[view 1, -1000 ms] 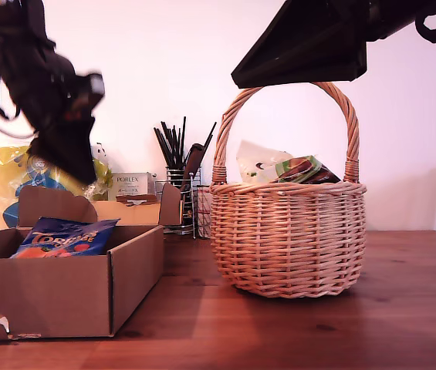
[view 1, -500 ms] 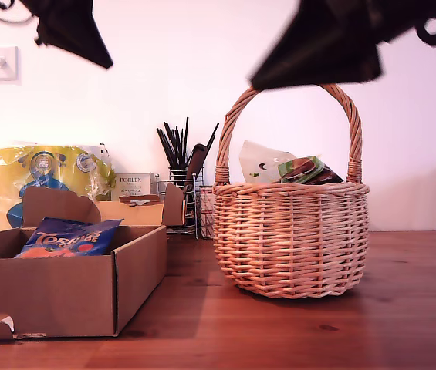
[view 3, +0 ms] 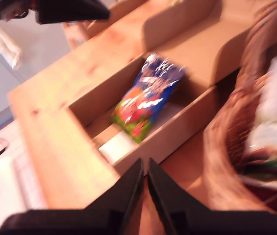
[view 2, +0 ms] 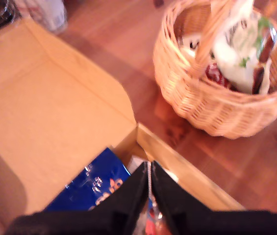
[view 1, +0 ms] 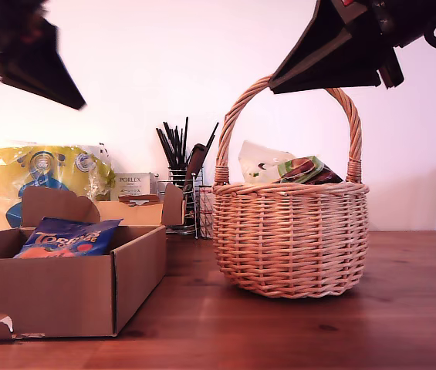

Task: Move the bags of Easter eggs from the cardboard box on the left into the woven basket on the right side.

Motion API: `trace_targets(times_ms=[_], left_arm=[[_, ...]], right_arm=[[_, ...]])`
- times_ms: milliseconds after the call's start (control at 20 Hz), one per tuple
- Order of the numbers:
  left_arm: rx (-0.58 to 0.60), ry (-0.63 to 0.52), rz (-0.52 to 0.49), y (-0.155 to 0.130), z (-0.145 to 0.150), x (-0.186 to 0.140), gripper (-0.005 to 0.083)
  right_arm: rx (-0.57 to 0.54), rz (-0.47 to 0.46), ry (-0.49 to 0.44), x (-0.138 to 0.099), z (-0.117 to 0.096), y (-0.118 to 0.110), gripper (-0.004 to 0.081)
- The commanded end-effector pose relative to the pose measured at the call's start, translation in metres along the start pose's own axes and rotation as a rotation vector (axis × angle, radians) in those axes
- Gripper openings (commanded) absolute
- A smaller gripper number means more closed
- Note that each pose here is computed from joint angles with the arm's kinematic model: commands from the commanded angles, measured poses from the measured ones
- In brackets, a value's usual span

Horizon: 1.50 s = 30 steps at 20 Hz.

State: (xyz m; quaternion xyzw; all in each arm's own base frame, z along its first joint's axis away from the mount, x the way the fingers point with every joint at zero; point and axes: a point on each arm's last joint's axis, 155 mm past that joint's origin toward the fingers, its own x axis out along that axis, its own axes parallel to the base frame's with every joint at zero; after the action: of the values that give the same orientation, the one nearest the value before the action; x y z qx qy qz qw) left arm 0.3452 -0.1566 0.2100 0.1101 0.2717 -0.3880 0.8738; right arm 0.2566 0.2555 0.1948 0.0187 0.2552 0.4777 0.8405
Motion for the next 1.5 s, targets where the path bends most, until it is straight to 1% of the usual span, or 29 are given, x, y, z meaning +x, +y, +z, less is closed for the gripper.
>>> trace_targets(times_ms=[0, 100, 250, 300, 350, 400, 450, 500, 550, 600, 650, 700, 750, 900, 1050, 1150, 1300, 1350, 1450], left_arm=[[0.000, -0.016, 0.010, -0.005, -0.018, 0.003, -0.0021], [0.018, -0.031, 0.017, -0.015, -0.039, 0.000, -0.0021], [0.033, 0.027, 0.037, -0.019, -0.070, 0.001, -0.0021], [0.050, 0.037, 0.035, -0.019, -0.072, 0.002, -0.0020], [0.066, 0.041, 0.033, -0.018, -0.074, 0.004, 0.0003], [0.103, 0.045, 0.030, -0.018, -0.075, 0.005, 0.0068], [0.116, 0.049, 0.030, -0.017, -0.076, 0.007, 0.0178], [0.187, 0.048, 0.037, -0.014, -0.075, 0.009, 0.0323], [0.228, 0.053, 0.045, -0.010, -0.076, 0.012, 0.0487], [0.266, 0.072, 0.059, -0.006, -0.080, 0.015, 0.0607], [0.308, 0.091, 0.070, -0.001, -0.084, 0.018, 0.0654], [0.317, 0.109, 0.076, 0.002, -0.088, 0.022, 0.0658], [0.364, 0.123, 0.077, 0.005, -0.091, 0.027, 0.0658], [0.395, 0.192, 0.073, 0.011, -0.110, 0.038, 0.0658], [0.375, 0.269, 0.073, 0.016, -0.132, 0.050, 0.0658], [0.382, 0.278, 0.073, 0.019, -0.136, 0.060, 0.0658], [0.422, 0.249, 0.057, 0.017, -0.133, 0.076, 0.0658], [0.445, 0.257, 0.047, 0.016, -0.137, 0.080, 0.0658], [0.454, 0.288, 0.022, 0.016, -0.150, 0.088, 0.0658]], right_arm=[[-0.011, 0.021, 0.007, 0.002, -0.001, 0.007, -0.0013], [-0.028, 0.028, 0.017, 0.003, -0.004, 0.010, -0.0013], [-0.029, 0.028, 0.025, 0.003, -0.006, 0.011, -0.0013], [-0.029, 0.029, 0.025, 0.003, -0.006, 0.011, -0.0013], [-0.030, 0.030, 0.025, 0.003, -0.006, 0.011, -0.0013], [-0.034, 0.036, 0.024, 0.003, -0.005, 0.012, -0.0013], [-0.068, 0.077, 0.027, 0.003, -0.006, 0.021, -0.0013], [-0.111, 0.129, 0.038, 0.004, -0.010, 0.032, -0.0013], [-0.127, 0.146, 0.047, 0.004, -0.013, 0.038, -0.0013], [-0.140, 0.156, 0.054, 0.005, -0.015, 0.042, -0.0013], [-0.143, 0.161, 0.056, 0.006, -0.016, 0.044, -0.0013], [-0.145, 0.165, 0.057, 0.006, -0.016, 0.046, -0.0013], [-0.146, 0.166, 0.057, 0.006, -0.016, 0.046, -0.0013], [-0.146, 0.166, 0.057, 0.006, -0.016, 0.046, -0.0013], [-0.145, 0.166, 0.057, 0.006, -0.016, 0.046, -0.0013], [-0.146, 0.166, 0.057, 0.006, -0.016, 0.046, -0.0013], [-0.146, 0.166, 0.057, 0.006, -0.016, 0.046, -0.0013], [-0.146, 0.166, 0.057, 0.006, -0.016, 0.046, -0.0013], [-0.148, 0.166, 0.057, 0.006, -0.016, 0.046, -0.0013]])
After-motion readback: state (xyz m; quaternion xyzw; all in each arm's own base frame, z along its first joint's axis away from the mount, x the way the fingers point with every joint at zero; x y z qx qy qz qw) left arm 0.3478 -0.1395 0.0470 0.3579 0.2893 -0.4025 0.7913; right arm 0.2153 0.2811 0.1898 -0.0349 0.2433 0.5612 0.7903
